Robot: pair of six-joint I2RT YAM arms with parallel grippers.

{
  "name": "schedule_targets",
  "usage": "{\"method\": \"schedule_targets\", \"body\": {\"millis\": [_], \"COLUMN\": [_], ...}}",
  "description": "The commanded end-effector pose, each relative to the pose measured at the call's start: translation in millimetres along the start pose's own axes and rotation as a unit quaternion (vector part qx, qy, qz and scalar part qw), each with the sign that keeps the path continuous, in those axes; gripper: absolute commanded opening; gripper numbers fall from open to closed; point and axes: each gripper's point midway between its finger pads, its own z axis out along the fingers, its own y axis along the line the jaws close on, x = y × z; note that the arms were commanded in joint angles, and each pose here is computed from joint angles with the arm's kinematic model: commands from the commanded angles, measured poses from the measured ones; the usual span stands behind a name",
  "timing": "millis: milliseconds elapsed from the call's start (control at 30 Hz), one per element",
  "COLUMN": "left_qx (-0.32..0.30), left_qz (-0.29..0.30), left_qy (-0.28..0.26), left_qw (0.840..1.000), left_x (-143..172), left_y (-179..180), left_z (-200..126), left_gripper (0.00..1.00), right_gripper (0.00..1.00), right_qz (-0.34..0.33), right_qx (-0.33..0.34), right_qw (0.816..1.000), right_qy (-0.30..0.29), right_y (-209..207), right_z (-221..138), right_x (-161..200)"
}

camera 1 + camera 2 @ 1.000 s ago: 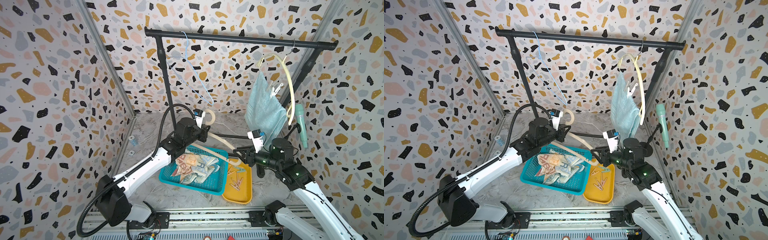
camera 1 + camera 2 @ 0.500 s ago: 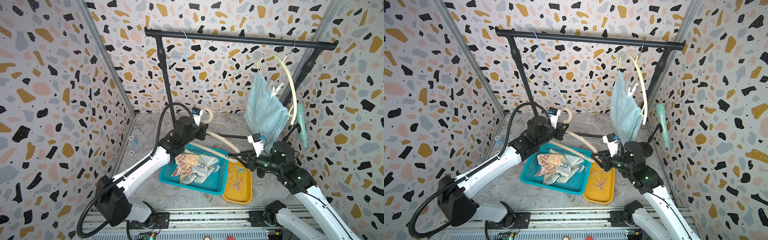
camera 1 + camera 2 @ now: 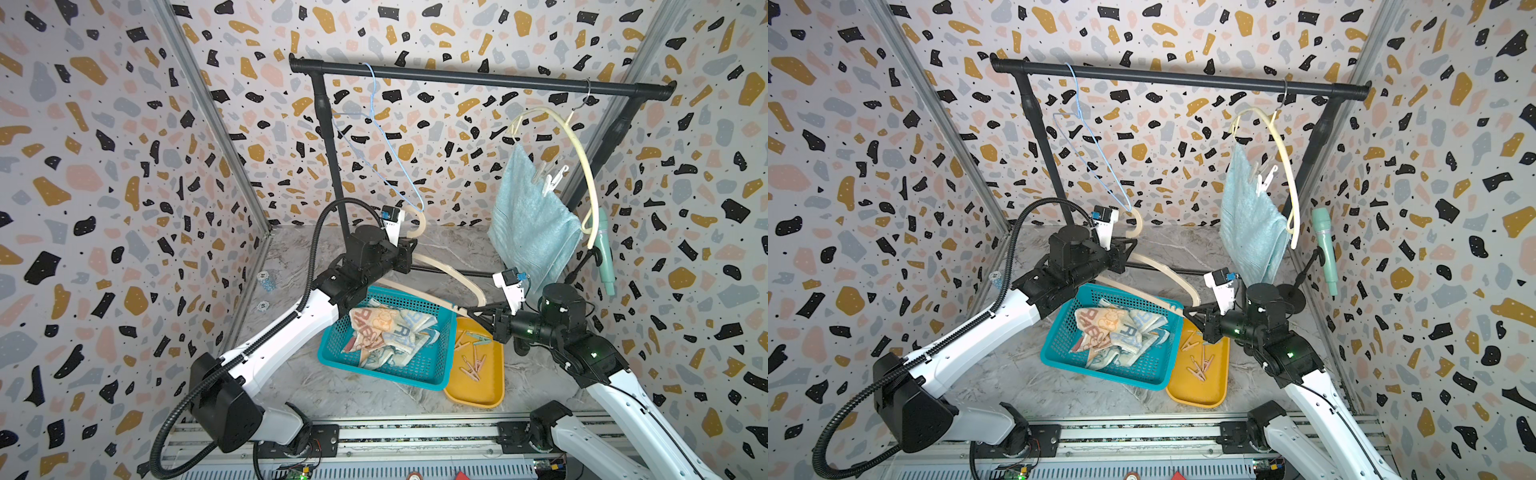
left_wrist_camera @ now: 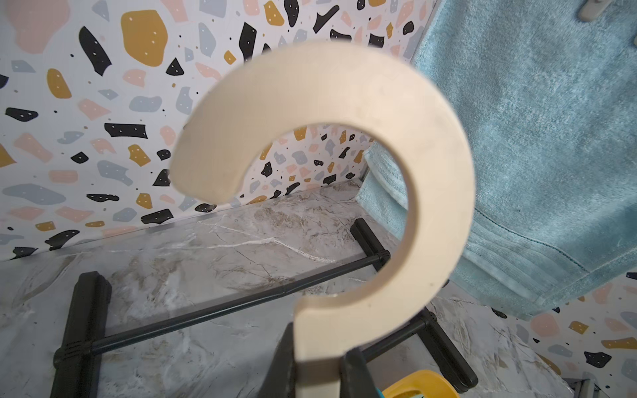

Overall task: Remove the clothespins securing towels to the hanger
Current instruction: Place the hanger on the clothesline.

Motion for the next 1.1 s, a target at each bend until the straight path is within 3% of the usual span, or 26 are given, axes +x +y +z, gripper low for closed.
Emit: {"method": "schedule_targets", "body": {"millis": [0,367,400,433,467,567,600,1067], "left_qx": [0.011,0.005,0.006,0.004,0.0,-0.002,-0.003,-0.026], "left_qz": [-0.008,-0.007,-0.008,-0.008,-0.01,-0.008,-0.007,0.019], "left_qy": [-0.035,-0.03,-0.03,-0.027,-0.026,-0.03,-0.034,-0.098], "left_qw": [0.999,0.999,1.0,1.0,1.0,1.0,0.999,0.995], "left_x": [-24.4,-22.1,-22.1,-20.9,-21.1,-25.6,-28.9,-72.1], "left_y": [-5.8,-3.7,-4.1,-3.1,-1.9,-2.3,-2.8,-4.5], "left_z": [-5.2,-7.9,-8.2,-7.7,-7.9,-11.3,-14.3,-77.1], "left_gripper": [0.0,0.0,0.05,0.33,0.51,0.76,0.79,0.86], "right_gripper": [0.0,0.0,0.0,0.0,0.0,0.0,0.0,0.0], "right_qz": [-0.009,-0.021,-0.022,-0.025,-0.03,-0.049,-0.057,-0.141], "right_qx": [-0.005,0.001,0.006,0.012,0.024,0.052,0.062,0.189], "right_qw": [1.0,0.999,0.999,0.999,0.998,0.996,0.994,0.959], "right_qy": [-0.011,-0.029,-0.031,-0.035,-0.04,-0.061,-0.072,-0.16], "right_y": [5.3,9.4,8.8,8.9,7.9,11.8,15.1,49.6], "right_z": [-3.1,-8.6,-9.6,-12.0,-15.2,-30.0,-37.3,-127.6], "right_x": [-7.3,-20.1,-21.5,-24.5,-28.4,-45.4,-53.5,-134.5]}}
